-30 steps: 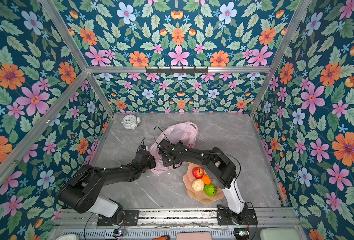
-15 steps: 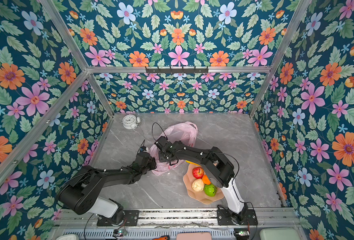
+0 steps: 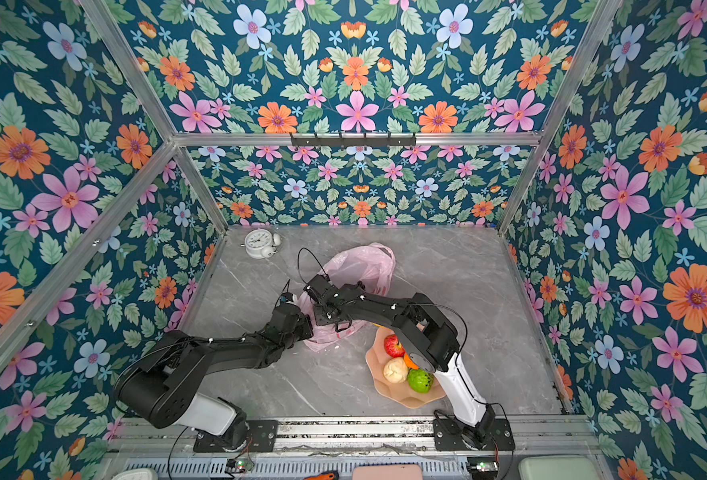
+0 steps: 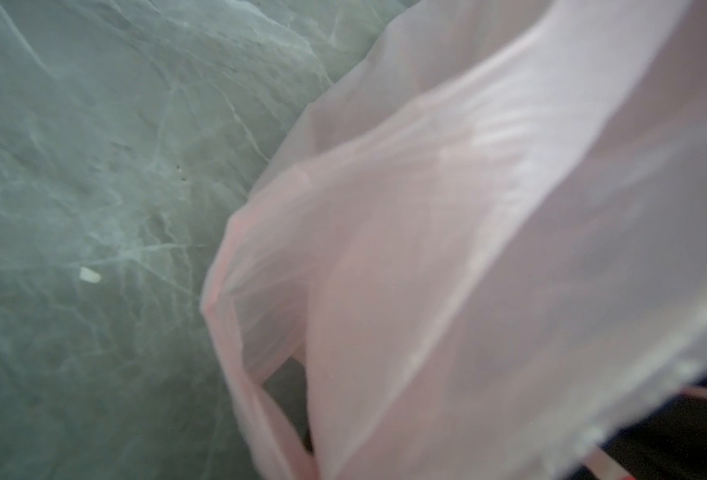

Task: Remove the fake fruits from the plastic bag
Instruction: 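Reach the right gripper into the bag toward the black grapes, then grasp the black grapes' stem with the right gripper inside the bag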

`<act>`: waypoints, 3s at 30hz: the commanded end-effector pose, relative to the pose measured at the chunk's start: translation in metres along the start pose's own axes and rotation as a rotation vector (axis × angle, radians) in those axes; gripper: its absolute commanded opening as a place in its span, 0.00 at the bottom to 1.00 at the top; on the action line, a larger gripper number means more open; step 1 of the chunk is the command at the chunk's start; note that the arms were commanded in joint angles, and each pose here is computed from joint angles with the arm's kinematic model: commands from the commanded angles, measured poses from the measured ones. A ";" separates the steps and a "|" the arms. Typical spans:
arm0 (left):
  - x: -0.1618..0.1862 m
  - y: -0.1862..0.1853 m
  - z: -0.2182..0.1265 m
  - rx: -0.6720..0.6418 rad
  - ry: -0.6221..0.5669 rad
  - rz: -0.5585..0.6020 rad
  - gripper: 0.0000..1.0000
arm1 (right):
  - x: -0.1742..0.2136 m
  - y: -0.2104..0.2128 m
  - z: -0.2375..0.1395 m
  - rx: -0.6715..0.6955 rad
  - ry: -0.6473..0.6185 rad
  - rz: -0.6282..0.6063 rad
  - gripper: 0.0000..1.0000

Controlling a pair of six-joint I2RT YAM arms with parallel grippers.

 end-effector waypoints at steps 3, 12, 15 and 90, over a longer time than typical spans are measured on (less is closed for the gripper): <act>0.012 0.002 0.000 0.002 0.081 0.012 0.06 | -0.005 0.003 0.001 0.039 -0.062 -0.049 0.29; 0.014 0.001 0.000 0.010 0.083 0.011 0.06 | -0.013 0.005 0.005 0.105 -0.111 -0.055 0.38; 0.014 0.000 0.000 0.012 0.080 0.010 0.06 | -0.014 0.003 0.010 0.148 -0.120 -0.056 0.38; -0.031 -0.021 0.004 -0.004 0.097 0.118 0.07 | -0.023 -0.016 -0.070 -0.003 -0.223 -0.013 0.00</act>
Point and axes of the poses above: each gripper's point midway between its finger pads, its own z axis out along the fingers, its own y axis along the line the jaws close on, x = y × z, the point moved 9 cm from there along -z, back along the fingers, and after that the axes turned 14 degrees about z, right-handed, at the moved point
